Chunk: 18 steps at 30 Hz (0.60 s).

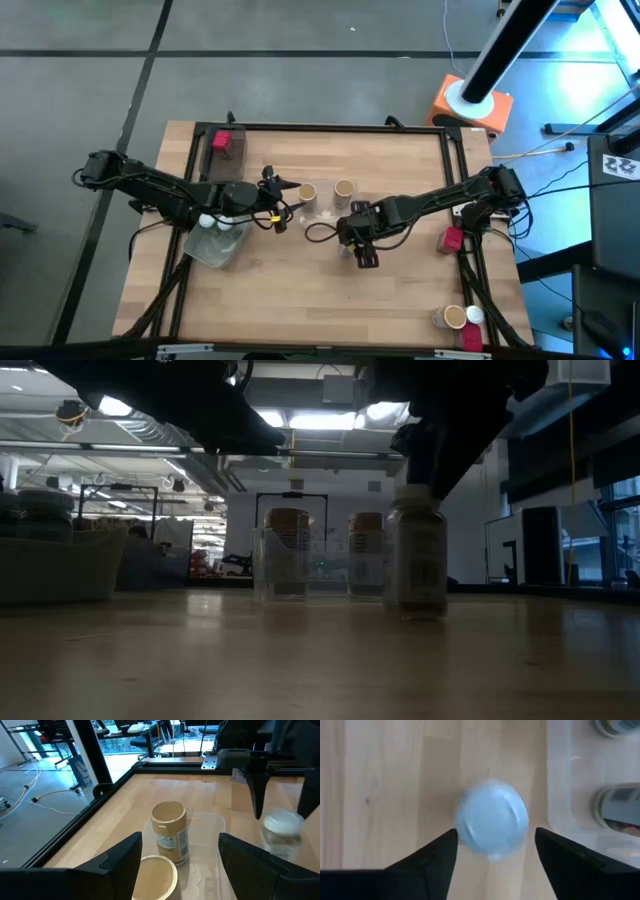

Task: Sort spices by type
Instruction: Put the top white seasoning bottle into the gray bin

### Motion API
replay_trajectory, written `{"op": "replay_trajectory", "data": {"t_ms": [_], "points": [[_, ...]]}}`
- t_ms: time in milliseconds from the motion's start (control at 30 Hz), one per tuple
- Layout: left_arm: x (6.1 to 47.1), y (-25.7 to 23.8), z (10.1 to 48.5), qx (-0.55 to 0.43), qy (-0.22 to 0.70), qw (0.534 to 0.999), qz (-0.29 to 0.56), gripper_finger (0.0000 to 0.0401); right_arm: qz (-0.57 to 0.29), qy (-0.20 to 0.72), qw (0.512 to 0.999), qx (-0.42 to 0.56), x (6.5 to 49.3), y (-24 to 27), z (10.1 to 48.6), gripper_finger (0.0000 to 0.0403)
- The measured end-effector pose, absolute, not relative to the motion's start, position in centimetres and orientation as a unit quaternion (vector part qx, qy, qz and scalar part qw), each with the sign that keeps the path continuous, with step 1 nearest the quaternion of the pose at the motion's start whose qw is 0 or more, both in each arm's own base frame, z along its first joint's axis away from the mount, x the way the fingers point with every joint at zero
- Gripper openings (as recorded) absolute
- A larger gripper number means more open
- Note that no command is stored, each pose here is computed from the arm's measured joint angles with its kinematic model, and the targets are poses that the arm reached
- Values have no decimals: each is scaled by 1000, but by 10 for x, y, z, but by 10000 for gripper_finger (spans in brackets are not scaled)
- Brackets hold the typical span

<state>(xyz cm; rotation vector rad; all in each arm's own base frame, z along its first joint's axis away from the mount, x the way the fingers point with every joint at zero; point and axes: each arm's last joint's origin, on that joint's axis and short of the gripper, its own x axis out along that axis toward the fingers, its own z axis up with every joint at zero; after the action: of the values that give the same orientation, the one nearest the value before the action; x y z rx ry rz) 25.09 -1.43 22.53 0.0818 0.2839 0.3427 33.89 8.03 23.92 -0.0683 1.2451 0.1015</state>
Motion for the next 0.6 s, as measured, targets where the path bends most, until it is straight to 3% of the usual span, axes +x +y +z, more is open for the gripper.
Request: {"op": "replay_trajectory", "data": {"t_ms": [333,600], "points": [[251,-14,225,31,138,975,171,245,38,585,807,-69,332,82,244,347],[255,-21,231,-11,97,989,112,245,16,528,847,-57,288,78,276,369]]}}
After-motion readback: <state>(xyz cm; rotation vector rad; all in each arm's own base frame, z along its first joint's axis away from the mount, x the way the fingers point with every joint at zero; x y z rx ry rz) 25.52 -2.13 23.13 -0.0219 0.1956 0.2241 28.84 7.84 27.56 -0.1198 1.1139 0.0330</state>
